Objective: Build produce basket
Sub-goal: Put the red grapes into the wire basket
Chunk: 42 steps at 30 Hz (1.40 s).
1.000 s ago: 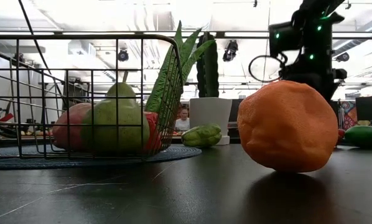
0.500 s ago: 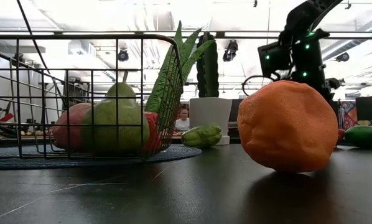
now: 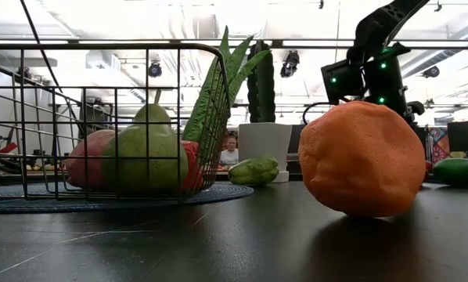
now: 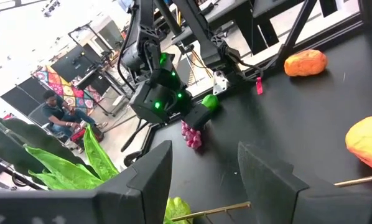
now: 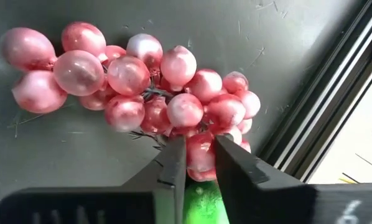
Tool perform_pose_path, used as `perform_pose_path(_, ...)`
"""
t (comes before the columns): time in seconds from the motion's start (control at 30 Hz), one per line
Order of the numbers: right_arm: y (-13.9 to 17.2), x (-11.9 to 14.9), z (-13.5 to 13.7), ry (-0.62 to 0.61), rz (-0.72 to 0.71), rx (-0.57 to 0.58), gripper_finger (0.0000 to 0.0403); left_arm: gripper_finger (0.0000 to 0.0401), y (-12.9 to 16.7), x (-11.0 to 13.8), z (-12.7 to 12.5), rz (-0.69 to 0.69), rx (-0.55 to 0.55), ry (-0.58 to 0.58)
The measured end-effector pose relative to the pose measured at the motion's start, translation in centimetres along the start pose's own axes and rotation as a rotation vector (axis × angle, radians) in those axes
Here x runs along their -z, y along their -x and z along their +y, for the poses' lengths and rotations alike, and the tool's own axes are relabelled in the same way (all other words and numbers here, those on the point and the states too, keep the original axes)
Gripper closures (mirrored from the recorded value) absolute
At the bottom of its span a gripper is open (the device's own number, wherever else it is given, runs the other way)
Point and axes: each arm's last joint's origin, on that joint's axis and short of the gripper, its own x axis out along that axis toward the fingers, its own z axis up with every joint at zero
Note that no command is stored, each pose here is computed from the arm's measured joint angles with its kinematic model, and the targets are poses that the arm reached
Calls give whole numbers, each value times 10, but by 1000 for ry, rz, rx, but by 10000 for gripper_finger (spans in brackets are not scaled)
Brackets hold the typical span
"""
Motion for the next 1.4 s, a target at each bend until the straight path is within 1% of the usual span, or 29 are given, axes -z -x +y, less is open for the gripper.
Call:
perform_pose_path(0.17, 5, 2, -2, 4, -19, -17, 371, 234, 0, 0, 0, 1, 0, -1)
perform_pose_path(0.4, 20, 8, -12, -6, -91, -62, 380, 234, 0, 0, 0, -5, -3, 2)
perform_pose_path(0.6, 45, 23, -22, -14, -199, -180, 381, 234, 0, -2, 1, -21, -11, -2)
perform_pose_path(0.77, 69, 43, -29, 9, -332, -262, 381, 234, 1, -8, 4, -91, -48, 16)
perform_pose_path(0.93, 88, 66, -31, 97, -467, -342, 381, 234, 1, -10, 6, -117, -63, 33)
perform_pose_path(1.03, 102, 76, -27, 168, -589, -421, 381, 234, 2, -12, 7, -148, -80, 51)
perform_pose_path(1.23, 131, 90, -11, 305, -847, -611, 381, 234, 3, -16, 11, -185, -107, 95)
perform_pose_path(1.33, 145, 96, 0, 399, -970, -685, 381, 234, 4, -17, 14, -177, -160, 123)
perform_pose_path(1.4, 153, 100, 9, 484, -1055, -713, 381, 234, 5, -18, 16, -164, -195, 138)
